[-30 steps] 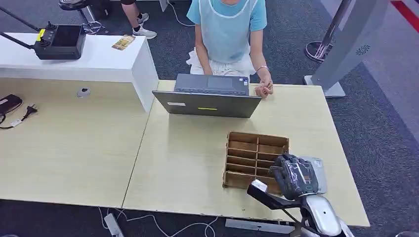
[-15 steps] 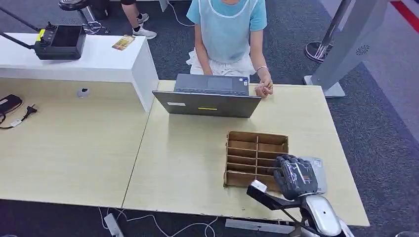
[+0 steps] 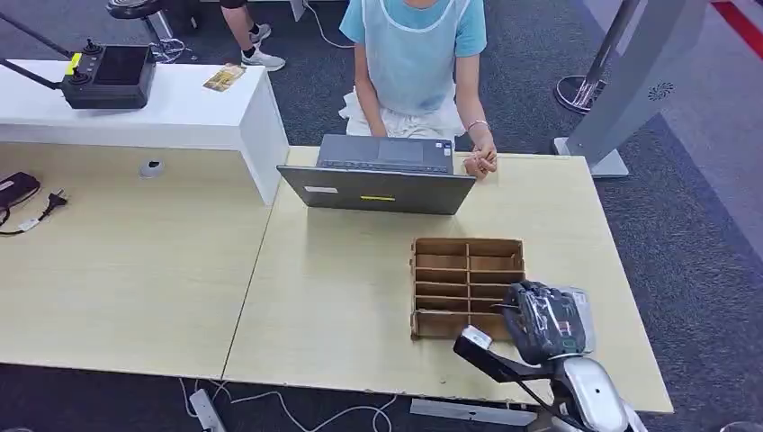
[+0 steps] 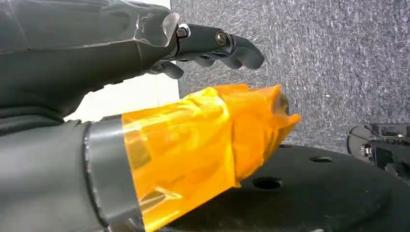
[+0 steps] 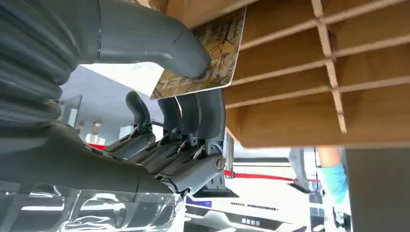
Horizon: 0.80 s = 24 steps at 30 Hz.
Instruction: Pass the card to the sensor for recognition and then transmit it.
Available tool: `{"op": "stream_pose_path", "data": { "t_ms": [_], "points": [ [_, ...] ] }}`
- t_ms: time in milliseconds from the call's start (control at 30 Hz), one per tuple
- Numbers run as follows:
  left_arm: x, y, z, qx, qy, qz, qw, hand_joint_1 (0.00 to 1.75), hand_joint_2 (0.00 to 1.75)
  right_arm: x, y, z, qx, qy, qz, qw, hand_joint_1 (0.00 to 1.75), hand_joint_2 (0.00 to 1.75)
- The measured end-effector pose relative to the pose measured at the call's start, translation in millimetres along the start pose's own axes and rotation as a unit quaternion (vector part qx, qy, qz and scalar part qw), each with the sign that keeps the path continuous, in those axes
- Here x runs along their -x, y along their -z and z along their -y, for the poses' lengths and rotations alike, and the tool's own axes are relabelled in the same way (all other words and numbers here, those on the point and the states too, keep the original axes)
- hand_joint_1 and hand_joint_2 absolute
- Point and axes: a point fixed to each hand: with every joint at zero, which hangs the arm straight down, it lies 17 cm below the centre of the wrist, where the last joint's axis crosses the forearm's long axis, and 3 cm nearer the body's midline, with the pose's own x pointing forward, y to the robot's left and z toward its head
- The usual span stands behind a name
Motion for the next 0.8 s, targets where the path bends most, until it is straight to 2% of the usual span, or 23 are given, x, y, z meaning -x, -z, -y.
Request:
{"op": "stream_pose_path", "data": {
  "t_ms": [533, 800],
  "points": [
    [0, 0, -1, -0.001, 0.000, 0.000, 1.000, 0.00, 0.00, -15, -1, 28, 0.031, 0.048, 0.026, 0.998, 1.33, 1.75],
    [0, 0, -1, -0.001, -0.001, 0.000, 1.000, 0.00, 0.00, -16, 0, 38, 0.042, 0.055, 0.030, 0.997, 1.34, 1.75]
  ]
}}
